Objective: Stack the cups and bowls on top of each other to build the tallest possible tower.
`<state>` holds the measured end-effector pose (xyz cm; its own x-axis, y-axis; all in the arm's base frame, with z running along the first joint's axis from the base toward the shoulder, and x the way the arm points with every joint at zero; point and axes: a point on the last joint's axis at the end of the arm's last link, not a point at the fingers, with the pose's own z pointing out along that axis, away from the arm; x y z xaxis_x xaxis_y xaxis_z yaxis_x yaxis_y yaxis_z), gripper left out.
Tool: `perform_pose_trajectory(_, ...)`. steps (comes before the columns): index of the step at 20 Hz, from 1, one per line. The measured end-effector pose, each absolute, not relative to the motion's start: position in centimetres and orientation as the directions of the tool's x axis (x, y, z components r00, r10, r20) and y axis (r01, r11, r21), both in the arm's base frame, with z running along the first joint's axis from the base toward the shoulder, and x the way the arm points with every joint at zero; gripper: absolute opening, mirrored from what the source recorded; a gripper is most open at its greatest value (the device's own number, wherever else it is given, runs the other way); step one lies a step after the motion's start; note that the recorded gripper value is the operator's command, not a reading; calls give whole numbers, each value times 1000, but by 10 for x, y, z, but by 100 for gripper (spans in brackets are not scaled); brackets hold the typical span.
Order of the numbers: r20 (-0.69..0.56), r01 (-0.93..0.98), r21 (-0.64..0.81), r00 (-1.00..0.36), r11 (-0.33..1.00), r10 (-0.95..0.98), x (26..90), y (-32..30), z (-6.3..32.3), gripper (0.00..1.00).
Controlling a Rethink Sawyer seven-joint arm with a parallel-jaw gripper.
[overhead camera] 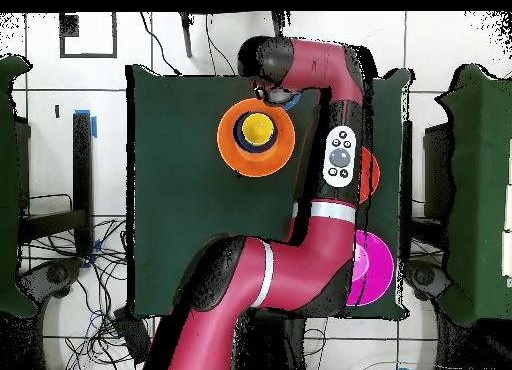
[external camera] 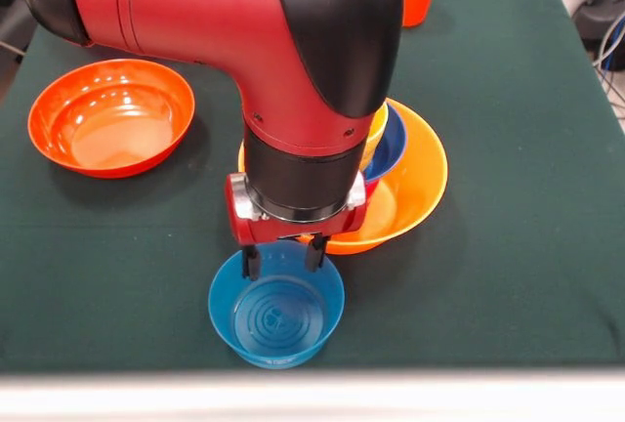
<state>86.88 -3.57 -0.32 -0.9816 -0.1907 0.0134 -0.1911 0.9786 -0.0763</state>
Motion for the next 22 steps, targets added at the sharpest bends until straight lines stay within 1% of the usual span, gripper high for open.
perform_pose_trajectory(12, 54, -181, -8, -982, 984, -180, 864, -24, 2, 100)
perform_pose_trajectory(22, 37, -179, 7, -983, 984, -179, 868, -17, 6, 100)
